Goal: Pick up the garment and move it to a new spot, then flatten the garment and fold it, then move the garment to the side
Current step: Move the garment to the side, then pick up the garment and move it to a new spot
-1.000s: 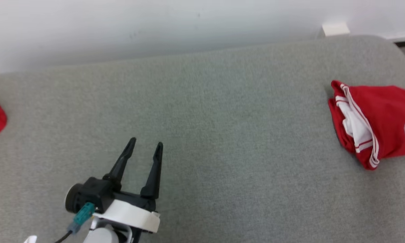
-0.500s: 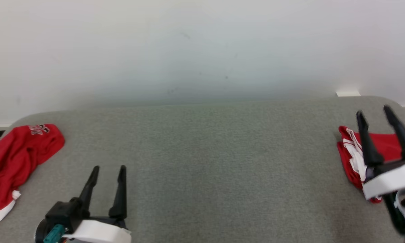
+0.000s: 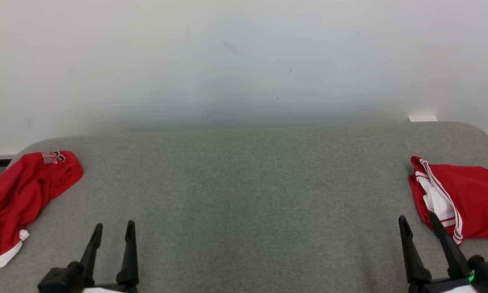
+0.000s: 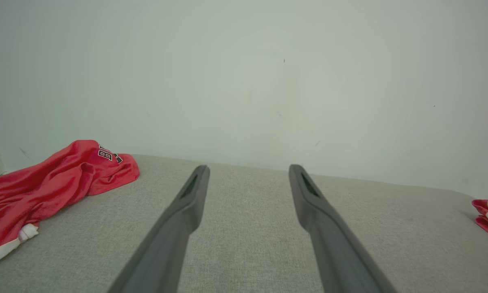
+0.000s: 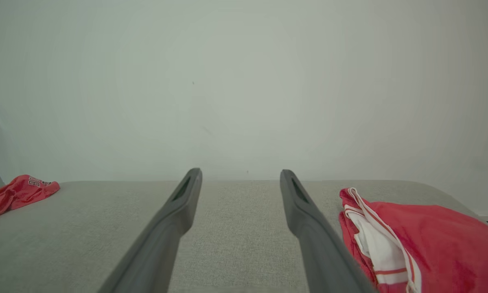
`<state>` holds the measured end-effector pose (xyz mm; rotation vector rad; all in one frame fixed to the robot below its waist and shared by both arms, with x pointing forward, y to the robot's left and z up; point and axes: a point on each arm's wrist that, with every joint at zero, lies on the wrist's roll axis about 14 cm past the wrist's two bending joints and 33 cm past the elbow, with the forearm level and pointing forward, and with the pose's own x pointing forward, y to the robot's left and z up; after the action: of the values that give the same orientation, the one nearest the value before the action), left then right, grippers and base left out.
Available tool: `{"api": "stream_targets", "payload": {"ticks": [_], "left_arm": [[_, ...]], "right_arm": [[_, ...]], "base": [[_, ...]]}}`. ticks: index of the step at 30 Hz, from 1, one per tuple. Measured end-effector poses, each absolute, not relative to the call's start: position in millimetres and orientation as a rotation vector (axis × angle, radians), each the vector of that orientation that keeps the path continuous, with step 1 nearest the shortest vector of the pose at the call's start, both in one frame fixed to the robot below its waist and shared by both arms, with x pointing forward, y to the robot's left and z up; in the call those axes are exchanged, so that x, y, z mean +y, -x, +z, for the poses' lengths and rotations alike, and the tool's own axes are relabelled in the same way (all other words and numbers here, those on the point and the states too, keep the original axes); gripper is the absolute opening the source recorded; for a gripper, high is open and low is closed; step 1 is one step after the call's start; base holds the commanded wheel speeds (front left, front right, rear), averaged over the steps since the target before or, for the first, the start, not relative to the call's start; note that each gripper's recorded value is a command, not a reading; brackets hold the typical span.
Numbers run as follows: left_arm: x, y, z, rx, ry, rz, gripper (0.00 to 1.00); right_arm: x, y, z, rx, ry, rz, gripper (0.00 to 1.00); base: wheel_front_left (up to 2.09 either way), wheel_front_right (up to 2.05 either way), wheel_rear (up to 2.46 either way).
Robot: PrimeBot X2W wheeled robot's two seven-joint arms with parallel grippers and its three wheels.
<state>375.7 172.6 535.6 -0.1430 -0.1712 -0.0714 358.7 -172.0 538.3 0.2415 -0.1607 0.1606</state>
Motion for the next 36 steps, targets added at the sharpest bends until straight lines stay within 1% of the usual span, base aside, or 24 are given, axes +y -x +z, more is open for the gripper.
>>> {"api": "stream_targets", "payload": {"ticks": [8, 14, 23, 31, 36], "left_arm": [[159, -369, 520, -0.122, 0.168, -0.093, 1.00], [152, -368, 517, -0.111, 0.172, -0.106, 1.00], [152, -367, 516, -0.106, 0.172, -0.107, 1.00], [157, -365, 516, -0.109, 0.169, -0.090, 1.00], [168, -363, 521, -0.127, 0.145, -0.064, 1.00]], "right_arm": [[-165, -345, 525, -0.135, -0.293, 0.133, 1.00], [-166, -345, 531, -0.158, -0.295, 0.123, 1.00], [-162, -346, 529, -0.149, -0.290, 0.131, 1.00], [-154, -349, 527, -0.140, -0.287, 0.154, 1.00], [-139, -356, 527, -0.132, -0.287, 0.203, 1.00]], "base": [[0.00, 0.00, 0.00], [0.00, 0.00, 0.00], [0.00, 0.00, 0.00], [0.00, 0.00, 0.00], [0.00, 0.00, 0.00]]}}
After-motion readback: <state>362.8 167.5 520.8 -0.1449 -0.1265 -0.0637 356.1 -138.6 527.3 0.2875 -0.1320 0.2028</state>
